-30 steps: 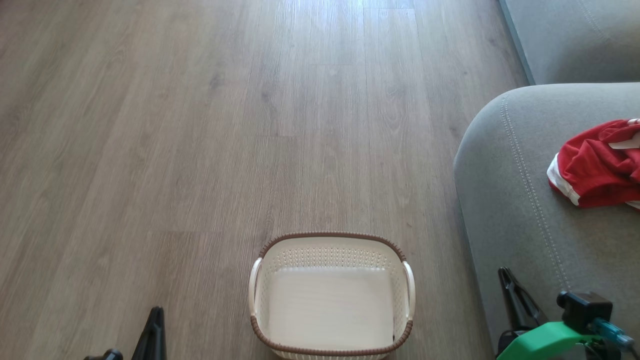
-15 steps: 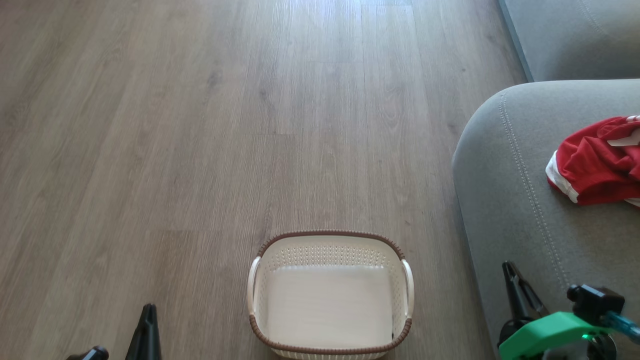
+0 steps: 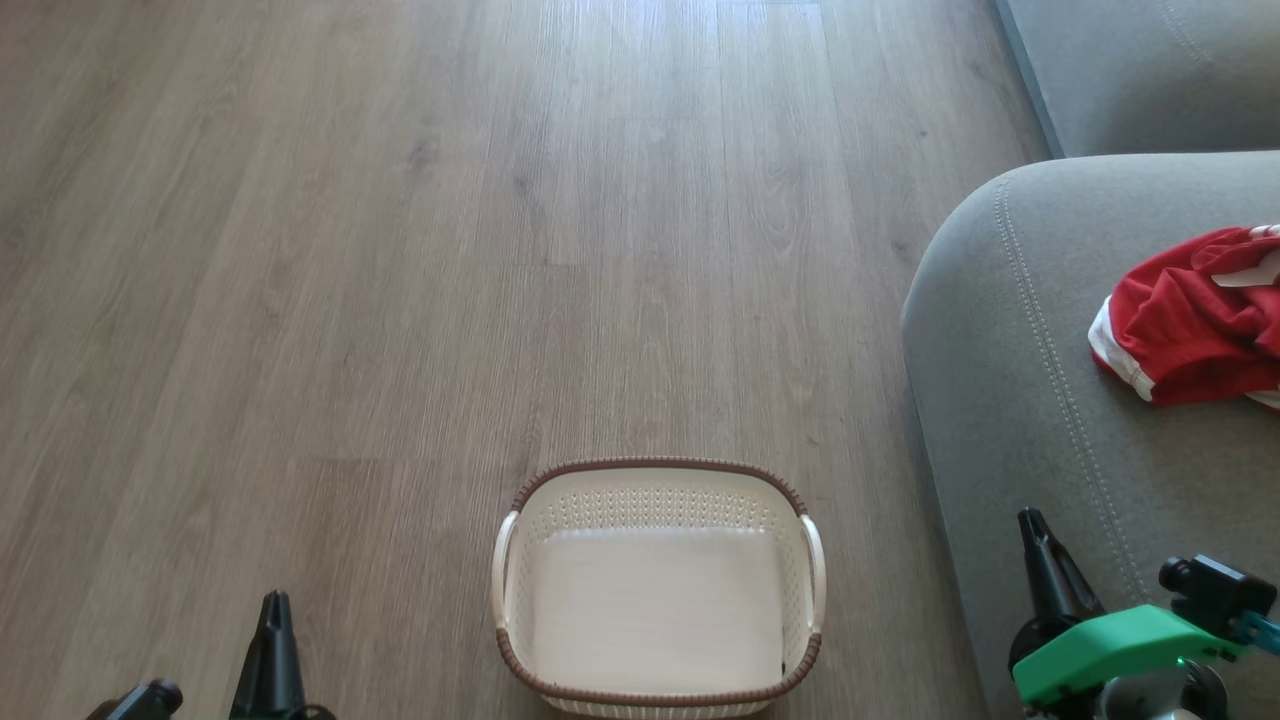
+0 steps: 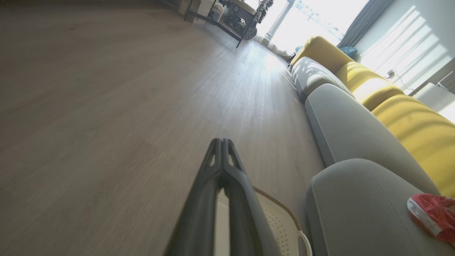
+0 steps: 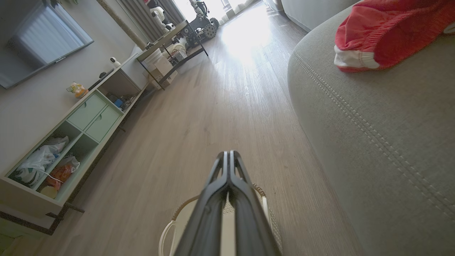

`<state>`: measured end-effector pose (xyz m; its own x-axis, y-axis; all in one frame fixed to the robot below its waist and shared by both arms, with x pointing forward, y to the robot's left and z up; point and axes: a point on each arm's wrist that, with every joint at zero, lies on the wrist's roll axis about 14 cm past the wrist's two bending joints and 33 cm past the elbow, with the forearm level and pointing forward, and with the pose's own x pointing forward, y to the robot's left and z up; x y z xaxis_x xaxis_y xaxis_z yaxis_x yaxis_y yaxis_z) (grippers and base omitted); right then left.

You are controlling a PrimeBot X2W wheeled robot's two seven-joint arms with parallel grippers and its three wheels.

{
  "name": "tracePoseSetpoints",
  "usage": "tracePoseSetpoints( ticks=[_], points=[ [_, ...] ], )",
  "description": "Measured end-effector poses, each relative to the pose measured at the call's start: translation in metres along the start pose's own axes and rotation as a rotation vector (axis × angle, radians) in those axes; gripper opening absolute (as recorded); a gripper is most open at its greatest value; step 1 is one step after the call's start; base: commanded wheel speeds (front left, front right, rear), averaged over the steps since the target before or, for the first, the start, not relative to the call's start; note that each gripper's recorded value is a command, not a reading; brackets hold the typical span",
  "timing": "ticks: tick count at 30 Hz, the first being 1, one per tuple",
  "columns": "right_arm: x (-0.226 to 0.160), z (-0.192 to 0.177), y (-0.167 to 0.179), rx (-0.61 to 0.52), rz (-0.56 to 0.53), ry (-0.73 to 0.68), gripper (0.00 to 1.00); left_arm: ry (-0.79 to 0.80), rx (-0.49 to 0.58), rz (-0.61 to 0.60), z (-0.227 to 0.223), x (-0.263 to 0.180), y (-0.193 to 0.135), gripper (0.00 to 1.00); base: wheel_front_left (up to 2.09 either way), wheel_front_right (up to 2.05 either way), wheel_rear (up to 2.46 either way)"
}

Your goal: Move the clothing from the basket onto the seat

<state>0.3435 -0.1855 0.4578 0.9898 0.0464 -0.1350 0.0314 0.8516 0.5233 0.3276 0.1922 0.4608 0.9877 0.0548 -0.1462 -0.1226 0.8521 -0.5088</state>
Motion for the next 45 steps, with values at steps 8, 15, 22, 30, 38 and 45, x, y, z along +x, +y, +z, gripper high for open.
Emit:
tracePoseSetpoints(
  ticks=[8, 15, 22, 30, 38, 45],
  points=[
    [0.000, 0.000, -0.005, 0.089, -0.024, 0.007, 0.00, 0.013, -0.088, 0.010, -0.001, 0.002, 0.000, 0.00, 0.00, 0.00, 0.00],
    [0.005, 0.007, -0.004, 0.164, -0.028, -0.012, 0.00, 0.005, -0.164, 0.007, 0.006, 0.007, -0.003, 0.00, 0.00, 0.00, 0.00],
    [0.006, 0.007, -0.006, 0.243, -0.042, -0.010, 0.00, 0.011, -0.242, 0.024, 0.006, 0.009, 0.001, 0.00, 0.00, 0.00, 0.00],
    [0.010, 0.011, -0.005, 0.338, -0.046, -0.019, 0.00, 0.014, -0.330, 0.015, 0.010, 0.015, -0.004, 0.00, 0.00, 0.00, 0.00],
    [0.012, 0.015, -0.007, 0.438, -0.052, -0.031, 0.00, 0.023, -0.433, 0.019, 0.011, 0.017, -0.004, 0.00, 0.00, 0.00, 0.00],
    [0.015, 0.018, -0.006, 0.504, -0.048, -0.036, 0.00, 0.013, -0.501, 0.009, 0.018, 0.022, -0.008, 0.00, 0.00, 0.00, 0.00]
  ],
)
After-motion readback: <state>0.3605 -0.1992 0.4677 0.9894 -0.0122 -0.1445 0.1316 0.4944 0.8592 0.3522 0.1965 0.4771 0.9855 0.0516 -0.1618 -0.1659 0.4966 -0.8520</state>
